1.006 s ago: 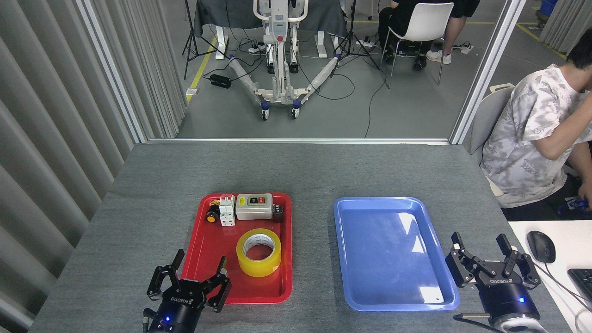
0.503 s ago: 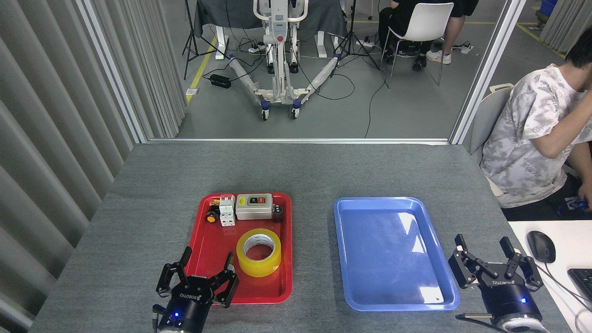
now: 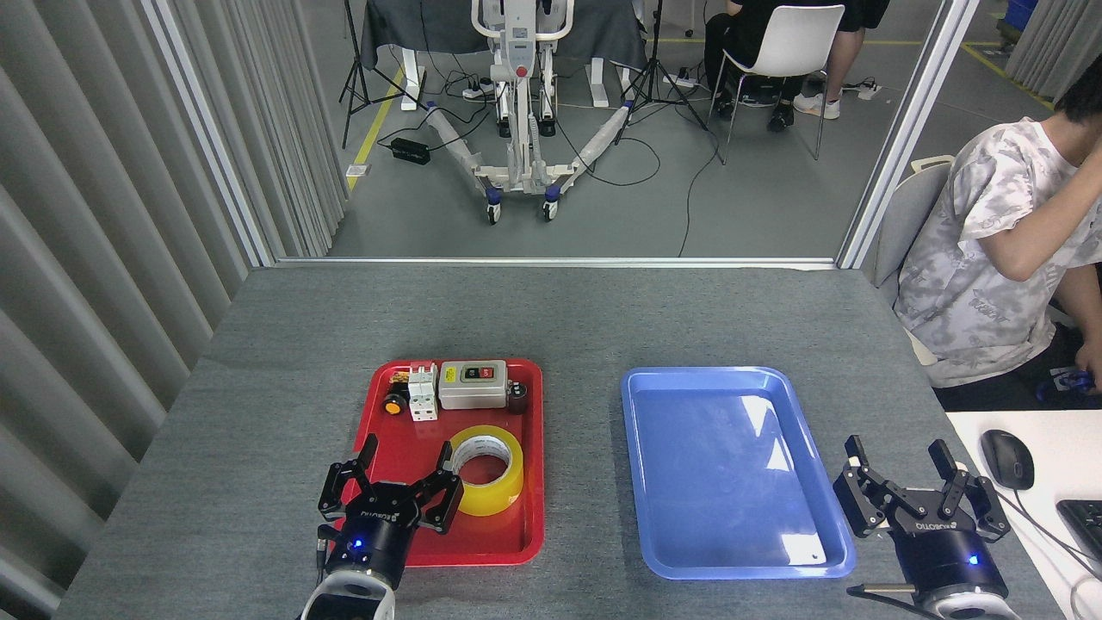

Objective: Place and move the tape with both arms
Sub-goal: 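Move the left gripper forward over the yellow tape roll in the red tray, then lower the left gripper into the tape roll's hole and grip its rim, then lift the tape with the left gripper and carry it toward the right gripper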

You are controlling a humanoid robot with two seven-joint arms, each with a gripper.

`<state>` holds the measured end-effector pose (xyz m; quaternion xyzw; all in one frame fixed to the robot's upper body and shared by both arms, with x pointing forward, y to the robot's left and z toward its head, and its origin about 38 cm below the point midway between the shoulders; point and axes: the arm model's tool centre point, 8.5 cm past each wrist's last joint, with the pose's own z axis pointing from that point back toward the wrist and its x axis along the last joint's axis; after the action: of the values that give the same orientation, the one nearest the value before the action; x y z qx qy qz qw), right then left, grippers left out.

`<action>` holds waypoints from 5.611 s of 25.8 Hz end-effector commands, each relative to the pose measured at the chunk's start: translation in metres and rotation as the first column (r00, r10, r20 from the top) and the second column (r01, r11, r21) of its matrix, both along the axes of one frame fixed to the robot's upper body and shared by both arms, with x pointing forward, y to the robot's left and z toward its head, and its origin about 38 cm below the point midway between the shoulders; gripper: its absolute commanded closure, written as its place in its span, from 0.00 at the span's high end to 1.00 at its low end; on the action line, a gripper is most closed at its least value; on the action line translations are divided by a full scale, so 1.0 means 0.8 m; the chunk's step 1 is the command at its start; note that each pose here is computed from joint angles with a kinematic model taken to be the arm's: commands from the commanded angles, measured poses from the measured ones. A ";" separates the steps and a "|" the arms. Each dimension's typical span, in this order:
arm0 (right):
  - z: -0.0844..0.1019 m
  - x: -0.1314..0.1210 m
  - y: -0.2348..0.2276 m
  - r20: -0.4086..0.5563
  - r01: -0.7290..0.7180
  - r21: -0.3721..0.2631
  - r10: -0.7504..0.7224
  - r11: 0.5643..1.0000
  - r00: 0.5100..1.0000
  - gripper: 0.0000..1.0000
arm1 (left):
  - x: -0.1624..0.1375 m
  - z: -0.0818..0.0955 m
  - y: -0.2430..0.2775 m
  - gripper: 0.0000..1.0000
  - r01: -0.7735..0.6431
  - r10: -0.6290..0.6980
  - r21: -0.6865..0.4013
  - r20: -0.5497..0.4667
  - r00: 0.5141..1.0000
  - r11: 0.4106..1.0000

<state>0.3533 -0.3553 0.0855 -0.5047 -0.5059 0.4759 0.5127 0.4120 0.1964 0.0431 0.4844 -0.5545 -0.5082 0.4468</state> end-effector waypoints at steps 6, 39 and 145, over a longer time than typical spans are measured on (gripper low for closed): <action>0.001 0.000 0.002 0.002 -0.004 -0.001 0.004 1.000 1.000 0.99 | 0.069 0.016 -0.016 0.99 -0.055 0.056 0.039 -0.016 0.998 0.998; 0.007 0.005 0.004 0.017 -0.004 0.002 0.004 1.000 1.000 0.99 | 0.080 0.020 -0.048 1.00 0.174 -0.018 0.112 -0.793 0.610 0.978; -0.008 0.018 0.063 0.014 -0.040 -0.003 0.040 0.999 0.999 0.99 | 0.084 0.034 0.037 0.00 0.139 -0.585 -0.702 -0.449 0.676 0.699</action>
<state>0.3594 -0.3128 0.0722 -0.5058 -0.5046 0.4862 0.5031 0.4891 0.2142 0.0638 0.0508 -0.5381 -0.5490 0.6375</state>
